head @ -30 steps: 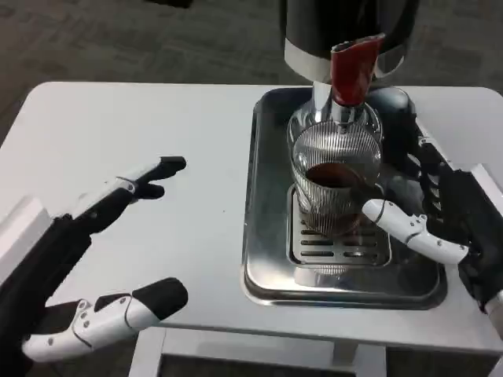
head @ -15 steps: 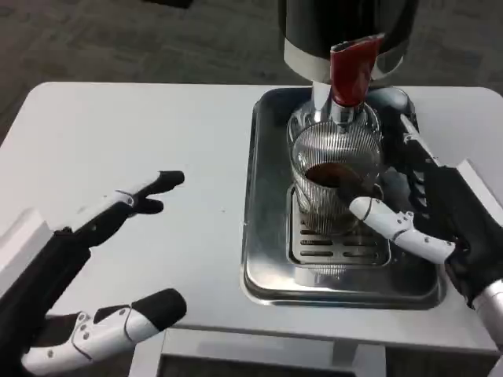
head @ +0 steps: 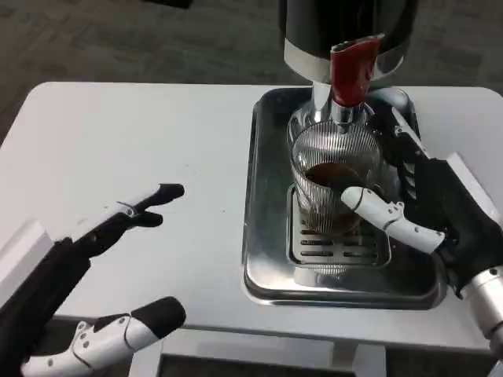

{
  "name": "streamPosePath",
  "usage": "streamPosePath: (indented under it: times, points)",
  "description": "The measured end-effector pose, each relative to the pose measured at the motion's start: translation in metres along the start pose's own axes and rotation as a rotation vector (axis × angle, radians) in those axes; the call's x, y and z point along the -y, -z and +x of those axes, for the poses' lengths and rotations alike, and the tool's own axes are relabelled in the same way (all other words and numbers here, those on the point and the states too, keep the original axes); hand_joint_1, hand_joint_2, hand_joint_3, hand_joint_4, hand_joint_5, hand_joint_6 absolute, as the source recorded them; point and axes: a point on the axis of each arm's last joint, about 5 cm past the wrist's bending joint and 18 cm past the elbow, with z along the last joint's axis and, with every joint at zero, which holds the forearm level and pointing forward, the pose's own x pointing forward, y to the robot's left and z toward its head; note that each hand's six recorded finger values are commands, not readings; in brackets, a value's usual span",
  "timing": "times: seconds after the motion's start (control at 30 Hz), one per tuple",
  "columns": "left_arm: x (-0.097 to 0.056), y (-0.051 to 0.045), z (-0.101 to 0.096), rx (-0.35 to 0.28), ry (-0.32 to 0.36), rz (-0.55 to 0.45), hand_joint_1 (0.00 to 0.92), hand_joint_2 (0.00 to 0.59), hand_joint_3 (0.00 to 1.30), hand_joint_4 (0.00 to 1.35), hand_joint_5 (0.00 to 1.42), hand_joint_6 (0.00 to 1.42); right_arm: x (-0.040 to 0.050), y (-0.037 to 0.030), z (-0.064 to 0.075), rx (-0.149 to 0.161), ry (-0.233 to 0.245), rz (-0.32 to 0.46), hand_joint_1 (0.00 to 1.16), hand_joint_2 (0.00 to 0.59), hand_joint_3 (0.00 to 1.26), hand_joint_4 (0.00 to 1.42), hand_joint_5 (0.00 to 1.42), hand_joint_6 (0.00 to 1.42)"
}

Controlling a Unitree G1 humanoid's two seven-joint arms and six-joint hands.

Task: Grasp the cup under the faucet to collect the drink, then remove the cup.

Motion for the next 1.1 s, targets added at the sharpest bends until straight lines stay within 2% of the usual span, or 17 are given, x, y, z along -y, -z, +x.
streamPosePath:
  times: [0.2,0.37,0.77,0.93,1.1]
  points:
    - [0.0003,0.0002,-0.0014,-0.007,0.007,0.000,0.098,0.128,0.18,0.13,0.22,0.20,-0.0011,0.0020,0.0018,-0.005,-0.010,0.008,0.55,0.221,0.00,0.00,0.01,0.12]
    - [-0.0001,0.0002,-0.0022,-0.012,0.016,0.003,0.100,0.130,0.18,0.13,0.22,0.20,-0.0047,0.0043,0.0044,-0.010,-0.040,0.017,0.52,0.209,0.00,0.00,0.00,0.11]
    - [-0.0012,0.0006,-0.0041,-0.027,0.036,0.009,0.101,0.132,0.19,0.14,0.23,0.21,-0.0056,0.0061,0.0047,-0.005,-0.047,0.031,0.51,0.208,0.00,0.00,0.00,0.10]
    - [-0.0012,0.0009,-0.0048,-0.036,0.038,0.007,0.101,0.132,0.20,0.14,0.23,0.21,-0.0057,0.0062,0.0048,-0.004,-0.055,0.002,0.57,0.210,0.00,0.00,0.00,0.10]
    - [-0.0013,0.0006,-0.0056,-0.040,0.042,0.008,0.101,0.133,0.20,0.15,0.23,0.21,-0.0075,0.0063,0.0043,-0.007,-0.056,-0.035,0.58,0.211,0.00,0.00,0.00,0.10]
